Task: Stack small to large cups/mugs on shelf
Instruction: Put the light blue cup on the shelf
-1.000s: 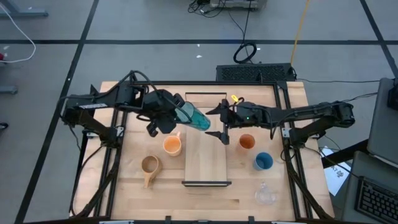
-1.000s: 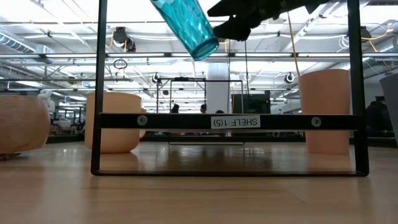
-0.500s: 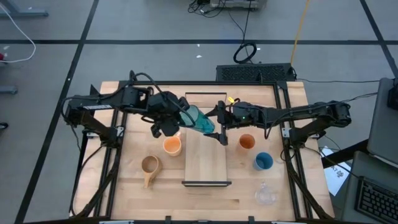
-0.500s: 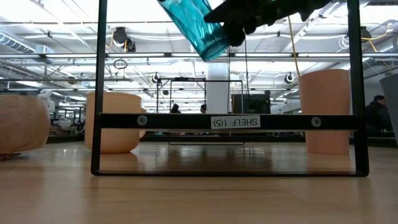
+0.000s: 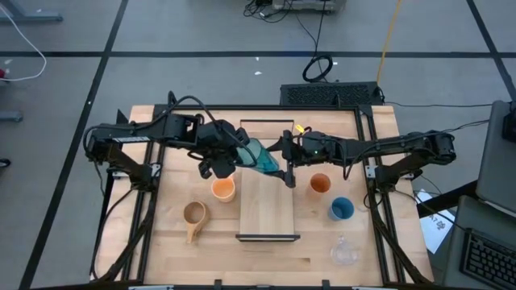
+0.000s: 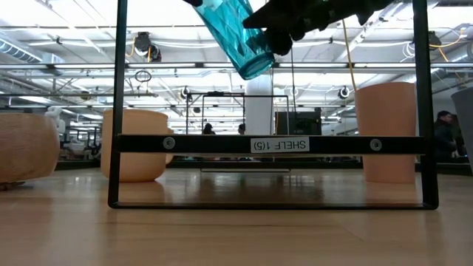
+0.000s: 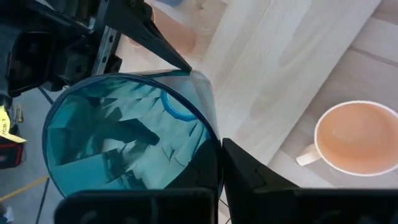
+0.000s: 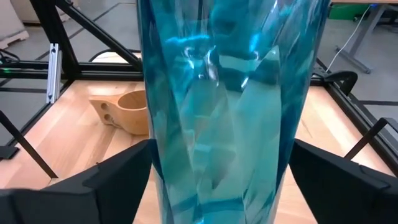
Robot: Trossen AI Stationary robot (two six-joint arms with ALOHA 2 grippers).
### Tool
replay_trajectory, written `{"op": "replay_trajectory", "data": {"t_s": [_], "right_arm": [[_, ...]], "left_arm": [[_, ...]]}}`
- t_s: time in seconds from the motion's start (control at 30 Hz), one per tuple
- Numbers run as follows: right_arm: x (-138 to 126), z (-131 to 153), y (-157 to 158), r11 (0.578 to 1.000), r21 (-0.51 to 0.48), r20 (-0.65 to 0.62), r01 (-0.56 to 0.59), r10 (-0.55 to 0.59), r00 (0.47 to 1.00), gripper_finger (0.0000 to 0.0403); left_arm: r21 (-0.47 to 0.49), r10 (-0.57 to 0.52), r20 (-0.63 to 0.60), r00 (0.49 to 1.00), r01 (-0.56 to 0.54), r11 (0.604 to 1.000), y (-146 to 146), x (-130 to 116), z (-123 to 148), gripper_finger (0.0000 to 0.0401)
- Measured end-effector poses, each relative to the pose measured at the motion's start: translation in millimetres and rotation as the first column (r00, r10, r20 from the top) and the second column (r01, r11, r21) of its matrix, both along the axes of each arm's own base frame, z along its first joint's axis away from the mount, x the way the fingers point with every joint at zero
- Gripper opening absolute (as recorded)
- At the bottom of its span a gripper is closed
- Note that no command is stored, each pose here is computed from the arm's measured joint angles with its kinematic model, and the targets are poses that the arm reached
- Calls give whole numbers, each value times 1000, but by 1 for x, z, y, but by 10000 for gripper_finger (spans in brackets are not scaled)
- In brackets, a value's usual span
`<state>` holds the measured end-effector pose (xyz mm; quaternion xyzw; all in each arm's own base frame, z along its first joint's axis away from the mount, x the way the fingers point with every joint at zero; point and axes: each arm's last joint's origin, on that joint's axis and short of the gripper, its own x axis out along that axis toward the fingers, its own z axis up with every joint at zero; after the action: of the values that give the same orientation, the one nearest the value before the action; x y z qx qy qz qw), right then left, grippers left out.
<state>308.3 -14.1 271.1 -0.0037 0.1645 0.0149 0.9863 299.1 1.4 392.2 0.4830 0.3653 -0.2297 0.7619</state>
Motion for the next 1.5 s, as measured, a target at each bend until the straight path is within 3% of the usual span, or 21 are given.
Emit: {"op": "replay_trajectory", "data": {"t_s": [0.13, 0.3, 0.6, 0.97, 1.27, 1.5], "right_arm": [[0, -1, 0, 1000, 9, -9, -3, 3, 1000, 389], [0, -1, 0, 1000, 11, -4, -2, 2, 1000, 392], [0, -1, 0, 1000, 8, -8, -1, 1, 1000, 362], [0, -2, 0, 1000, -3, -18, -5, 5, 1000, 340], [0, -3, 0, 1000, -9, -22, -7, 6, 1000, 340], [0, -3, -1, 1000, -13, -24, 0, 0, 1000, 339]], "left_arm": [[11, -11, 30, 999, 11, 1000, 0, 2, 2, 7], [17, -19, 39, 999, 18, 1000, 0, 3, 3, 9], [5, -4, 39, 999, 4, 1000, 0, 3, 2, 16], [-80, 95, 34, 995, -92, 993, 0, 3, 2, 23], [-211, 241, 93, 966, -217, 953, 0, 8, 8, 114], [-203, 324, 116, 939, -297, 933, 2, 9, 10, 176]]}}
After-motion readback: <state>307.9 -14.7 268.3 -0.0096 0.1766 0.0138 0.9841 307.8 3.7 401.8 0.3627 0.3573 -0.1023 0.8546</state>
